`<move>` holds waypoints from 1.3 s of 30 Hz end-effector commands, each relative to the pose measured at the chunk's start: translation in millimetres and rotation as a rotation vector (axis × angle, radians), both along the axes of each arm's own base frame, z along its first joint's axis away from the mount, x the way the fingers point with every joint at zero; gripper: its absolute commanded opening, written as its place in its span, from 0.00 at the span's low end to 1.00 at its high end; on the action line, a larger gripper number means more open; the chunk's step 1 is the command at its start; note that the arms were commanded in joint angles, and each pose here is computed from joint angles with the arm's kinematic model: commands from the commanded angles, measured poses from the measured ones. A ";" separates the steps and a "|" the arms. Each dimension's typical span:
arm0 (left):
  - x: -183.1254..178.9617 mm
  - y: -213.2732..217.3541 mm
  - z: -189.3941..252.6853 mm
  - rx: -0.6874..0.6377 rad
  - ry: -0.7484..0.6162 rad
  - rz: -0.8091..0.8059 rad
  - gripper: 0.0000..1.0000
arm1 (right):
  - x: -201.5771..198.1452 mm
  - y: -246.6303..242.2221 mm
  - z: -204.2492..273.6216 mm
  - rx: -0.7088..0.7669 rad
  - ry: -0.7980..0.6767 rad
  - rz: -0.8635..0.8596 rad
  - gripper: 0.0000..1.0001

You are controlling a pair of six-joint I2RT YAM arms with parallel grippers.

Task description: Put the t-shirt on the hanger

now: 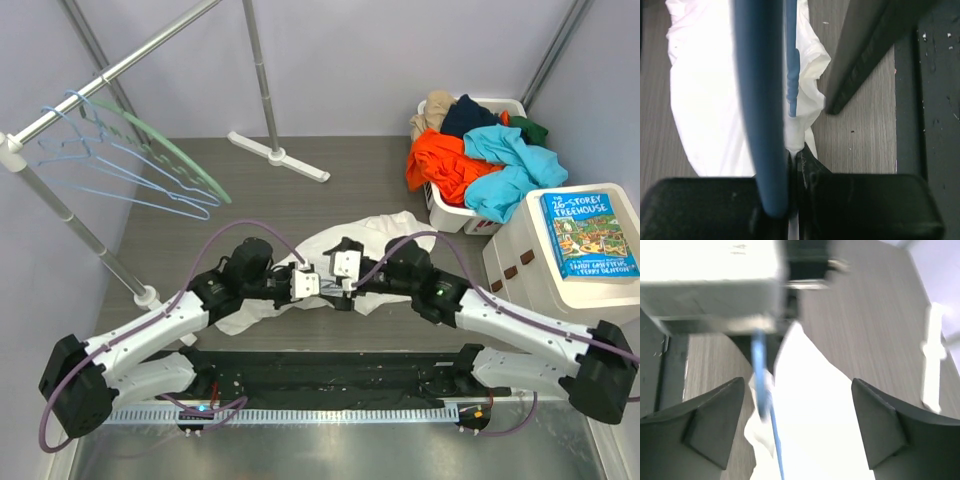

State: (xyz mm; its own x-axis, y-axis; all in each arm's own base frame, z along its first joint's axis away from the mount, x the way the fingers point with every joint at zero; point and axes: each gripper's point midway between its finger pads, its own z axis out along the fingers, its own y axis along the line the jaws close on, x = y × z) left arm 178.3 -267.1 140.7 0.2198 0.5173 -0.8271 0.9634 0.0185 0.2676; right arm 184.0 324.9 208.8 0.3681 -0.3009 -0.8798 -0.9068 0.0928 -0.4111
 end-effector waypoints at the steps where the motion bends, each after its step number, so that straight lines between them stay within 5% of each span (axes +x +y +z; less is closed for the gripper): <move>1: 10.8 0.7 32.5 -0.113 -0.004 0.097 0.00 | 20.2 -37.7 32.0 0.055 0.169 -0.318 0.95; 7: 25.5 1.4 40.4 -0.147 0.092 0.233 0.00 | 33.8 -95.0 -5.8 -0.014 0.403 -0.675 0.91; 11: 42.3 3.8 44.4 -0.147 0.096 0.333 0.00 | 53.8 -135.5 -20.8 -0.024 0.533 -0.903 0.75; 16: 55.2 4.5 44.8 -0.151 0.151 0.412 0.00 | 53.6 -138.5 -45.3 0.008 0.720 -0.979 0.52; 26: 64.5 2.9 45.1 -0.180 0.209 0.484 0.00 | 44.3 -92.3 -88.4 -0.042 0.669 -0.784 0.60; 39: 64.5 0.1 56.6 -0.222 0.228 0.493 0.00 | 68.1 -78.9 -119.6 -0.123 0.527 -0.889 0.58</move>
State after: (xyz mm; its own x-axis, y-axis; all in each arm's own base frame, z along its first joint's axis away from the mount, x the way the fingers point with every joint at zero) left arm 228.0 -256.3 155.6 -0.2689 0.4120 -0.8706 0.8660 0.4991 -0.0313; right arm 224.6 235.4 69.3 -0.5103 -0.4132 -0.7542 -0.6461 0.7630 0.0192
